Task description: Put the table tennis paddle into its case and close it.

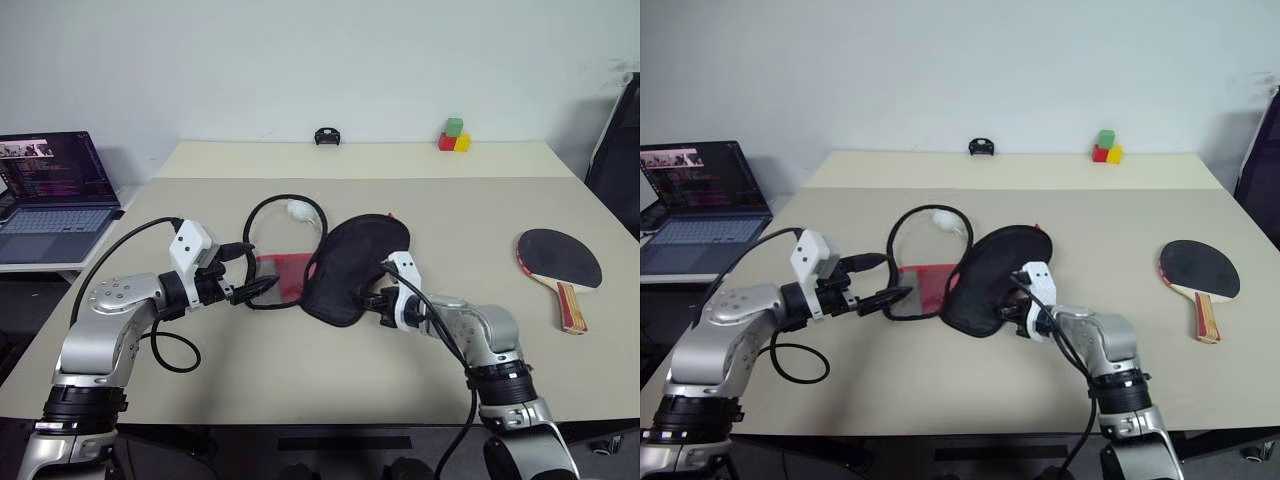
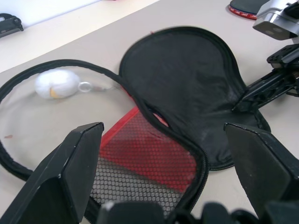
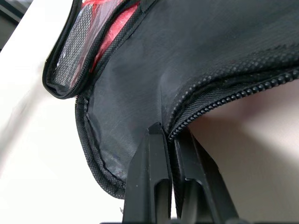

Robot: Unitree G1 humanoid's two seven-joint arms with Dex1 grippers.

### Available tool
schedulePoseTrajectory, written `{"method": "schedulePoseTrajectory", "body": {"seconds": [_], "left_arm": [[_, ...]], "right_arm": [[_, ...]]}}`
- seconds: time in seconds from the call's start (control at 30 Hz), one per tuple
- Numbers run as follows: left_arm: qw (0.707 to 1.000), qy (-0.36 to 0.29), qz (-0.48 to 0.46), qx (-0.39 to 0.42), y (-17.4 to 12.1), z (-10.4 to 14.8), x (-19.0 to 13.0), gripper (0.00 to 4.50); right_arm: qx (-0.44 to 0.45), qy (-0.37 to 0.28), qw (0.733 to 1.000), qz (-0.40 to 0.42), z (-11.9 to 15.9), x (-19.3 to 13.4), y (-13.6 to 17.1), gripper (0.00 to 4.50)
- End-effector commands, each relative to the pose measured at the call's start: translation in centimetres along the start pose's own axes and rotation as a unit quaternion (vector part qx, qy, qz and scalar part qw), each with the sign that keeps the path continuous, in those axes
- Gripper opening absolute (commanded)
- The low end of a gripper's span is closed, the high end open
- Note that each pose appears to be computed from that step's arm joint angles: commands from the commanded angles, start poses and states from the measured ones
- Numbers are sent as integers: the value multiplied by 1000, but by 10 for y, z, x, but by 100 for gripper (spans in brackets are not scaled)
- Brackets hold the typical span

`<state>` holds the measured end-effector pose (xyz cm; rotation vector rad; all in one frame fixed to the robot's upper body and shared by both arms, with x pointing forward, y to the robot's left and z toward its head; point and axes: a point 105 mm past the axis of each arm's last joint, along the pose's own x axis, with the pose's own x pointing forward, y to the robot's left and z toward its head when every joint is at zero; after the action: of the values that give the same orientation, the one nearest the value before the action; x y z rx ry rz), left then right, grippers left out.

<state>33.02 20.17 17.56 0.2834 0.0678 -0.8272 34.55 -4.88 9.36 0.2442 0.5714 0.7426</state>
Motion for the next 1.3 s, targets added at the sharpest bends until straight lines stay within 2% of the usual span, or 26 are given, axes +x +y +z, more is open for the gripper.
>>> {"method": "schedulePoseTrajectory", "body": {"seconds": [0.03, 0.7, 0.93, 1.3], "left_arm": [[1000, -9, -4, 19, -2, 8, 1, 450], [999, 2, -31, 20, -12, 4, 10, 450], [998, 2, -54, 23, -19, 6, 16, 450], [995, -11, -93, 33, -31, 14, 38, 450]], "right_arm": [[-1, -18, 1000, 8, 9, -12, 3, 3], [-17, 61, 998, -16, -21, -77, -26, 3], [-28, 74, 996, -34, -17, -94, -41, 3], [-38, 76, 993, -83, 2, -118, -82, 3]]}}
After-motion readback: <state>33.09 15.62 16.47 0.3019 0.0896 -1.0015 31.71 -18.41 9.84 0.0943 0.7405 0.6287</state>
